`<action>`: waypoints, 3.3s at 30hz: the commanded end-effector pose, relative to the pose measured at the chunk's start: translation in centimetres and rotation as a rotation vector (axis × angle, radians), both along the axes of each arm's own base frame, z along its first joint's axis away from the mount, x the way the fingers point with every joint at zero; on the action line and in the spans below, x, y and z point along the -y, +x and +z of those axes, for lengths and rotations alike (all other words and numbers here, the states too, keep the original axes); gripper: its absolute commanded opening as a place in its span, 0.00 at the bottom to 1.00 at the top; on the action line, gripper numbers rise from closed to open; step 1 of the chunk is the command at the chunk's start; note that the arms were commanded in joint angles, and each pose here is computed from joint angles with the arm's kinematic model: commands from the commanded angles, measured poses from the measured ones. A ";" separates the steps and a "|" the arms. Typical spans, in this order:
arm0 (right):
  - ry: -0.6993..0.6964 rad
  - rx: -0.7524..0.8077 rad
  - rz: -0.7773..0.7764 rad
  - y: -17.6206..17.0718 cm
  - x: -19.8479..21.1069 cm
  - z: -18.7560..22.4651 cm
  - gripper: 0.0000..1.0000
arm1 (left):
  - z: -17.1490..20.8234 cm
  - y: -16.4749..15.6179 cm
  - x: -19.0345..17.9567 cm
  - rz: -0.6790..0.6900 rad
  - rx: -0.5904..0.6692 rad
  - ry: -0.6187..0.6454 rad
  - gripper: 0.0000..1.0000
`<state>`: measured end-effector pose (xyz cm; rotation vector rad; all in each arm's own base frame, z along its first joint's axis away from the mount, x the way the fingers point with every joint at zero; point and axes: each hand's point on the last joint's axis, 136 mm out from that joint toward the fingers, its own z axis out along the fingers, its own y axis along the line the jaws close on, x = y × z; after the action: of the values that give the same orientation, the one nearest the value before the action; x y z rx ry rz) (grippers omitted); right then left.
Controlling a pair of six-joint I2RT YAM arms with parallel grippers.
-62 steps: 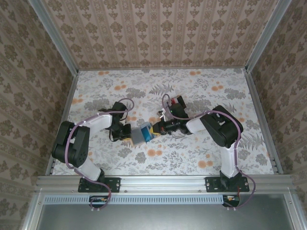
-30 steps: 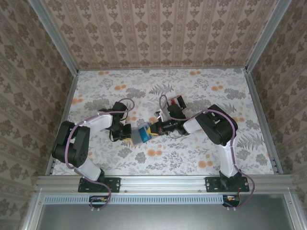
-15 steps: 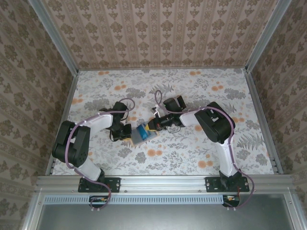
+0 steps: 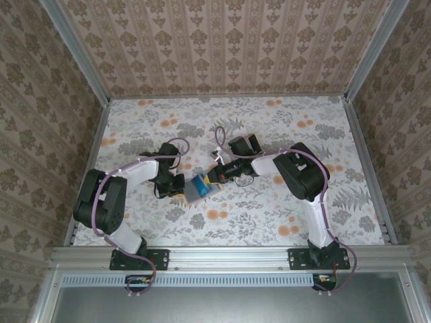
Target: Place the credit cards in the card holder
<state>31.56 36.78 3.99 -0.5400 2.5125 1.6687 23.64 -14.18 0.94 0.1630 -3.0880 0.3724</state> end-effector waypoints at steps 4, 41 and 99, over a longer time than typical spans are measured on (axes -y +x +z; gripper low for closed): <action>-0.075 0.048 -0.050 0.7 0.2 -1.5 0.00 | -4.9 0.1 -1.5 -0.023 0.016 0.119 0.00; -0.585 0.254 -0.062 -3.8 -1.7 -4.5 0.00 | -4.8 0.0 -1.1 -0.032 0.019 0.116 0.00; -0.526 0.197 -0.351 3.1 2.2 -1.5 0.19 | -0.4 1.1 -0.2 -0.034 0.068 -0.008 0.07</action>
<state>31.19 34.92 2.08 -0.2943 2.7564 0.8678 29.28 -13.41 1.72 0.1192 -3.2811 0.4157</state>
